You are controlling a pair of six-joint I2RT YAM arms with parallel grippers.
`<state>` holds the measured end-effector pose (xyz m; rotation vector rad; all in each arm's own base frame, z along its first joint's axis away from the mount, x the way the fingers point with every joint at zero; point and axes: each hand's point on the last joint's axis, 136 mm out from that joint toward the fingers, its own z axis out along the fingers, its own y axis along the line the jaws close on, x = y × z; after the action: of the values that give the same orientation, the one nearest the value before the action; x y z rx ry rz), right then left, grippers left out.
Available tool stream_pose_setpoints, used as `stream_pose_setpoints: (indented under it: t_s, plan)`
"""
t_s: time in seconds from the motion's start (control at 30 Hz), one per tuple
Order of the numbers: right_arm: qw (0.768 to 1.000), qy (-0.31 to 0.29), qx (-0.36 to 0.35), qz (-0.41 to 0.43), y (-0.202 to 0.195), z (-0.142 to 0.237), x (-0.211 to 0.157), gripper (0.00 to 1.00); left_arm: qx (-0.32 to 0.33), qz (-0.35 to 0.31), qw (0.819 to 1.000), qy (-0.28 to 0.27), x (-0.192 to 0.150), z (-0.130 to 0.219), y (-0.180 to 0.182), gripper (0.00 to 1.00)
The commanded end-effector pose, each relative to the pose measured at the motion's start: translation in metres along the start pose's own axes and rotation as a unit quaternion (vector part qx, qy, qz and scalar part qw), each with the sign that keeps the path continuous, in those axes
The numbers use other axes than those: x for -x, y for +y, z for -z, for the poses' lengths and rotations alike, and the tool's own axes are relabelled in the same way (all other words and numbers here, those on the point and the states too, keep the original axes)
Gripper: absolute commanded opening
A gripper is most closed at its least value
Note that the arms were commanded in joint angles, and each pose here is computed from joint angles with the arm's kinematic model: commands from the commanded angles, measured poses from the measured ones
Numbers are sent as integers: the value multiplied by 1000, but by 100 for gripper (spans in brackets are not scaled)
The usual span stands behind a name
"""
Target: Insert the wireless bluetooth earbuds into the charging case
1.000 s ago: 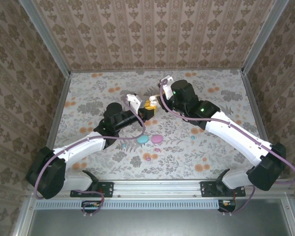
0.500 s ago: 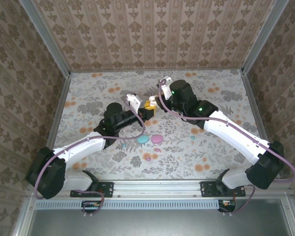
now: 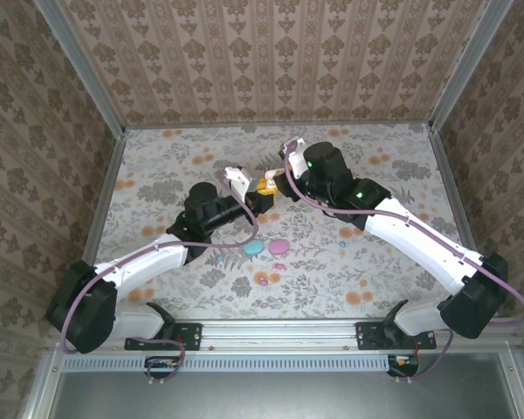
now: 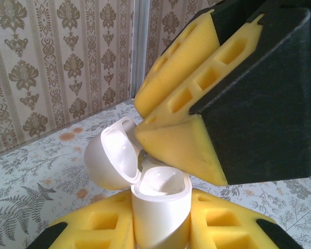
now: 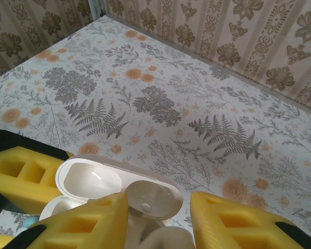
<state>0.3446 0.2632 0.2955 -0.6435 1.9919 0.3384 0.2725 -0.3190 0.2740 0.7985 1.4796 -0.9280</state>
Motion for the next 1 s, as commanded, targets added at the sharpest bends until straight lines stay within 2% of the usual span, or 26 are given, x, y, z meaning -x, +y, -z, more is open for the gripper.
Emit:
stream_pose_setpoints:
  t_s: [0.0,0.33,0.47,0.57,0.67,0.73,0.83,0.97]
  plan:
    - [999,15,26,-13,9,9,-4,43,-1,-16,998,-54,35,6,-5,25]
    - [992,-12,60,-108,1,26,19,46,1,-22,999,-49,33,7,-4,25]
    - [984,-30,31,-170,-27,37,19,46,36,-24,998,-34,23,11,7,25]
    - [969,-27,23,-245,-53,42,6,46,71,-24,997,-31,15,19,19,25]
    - [958,37,0,-283,-70,30,-30,47,95,-27,995,-29,13,28,27,25]
    - [944,120,-8,-308,-72,15,-69,44,115,-29,992,-33,14,36,33,25]
    - [913,218,35,-344,-51,-16,-115,42,136,-40,989,-35,18,48,38,25]
    - [887,298,97,-340,-14,-50,-147,41,175,-54,982,-44,25,68,47,25]
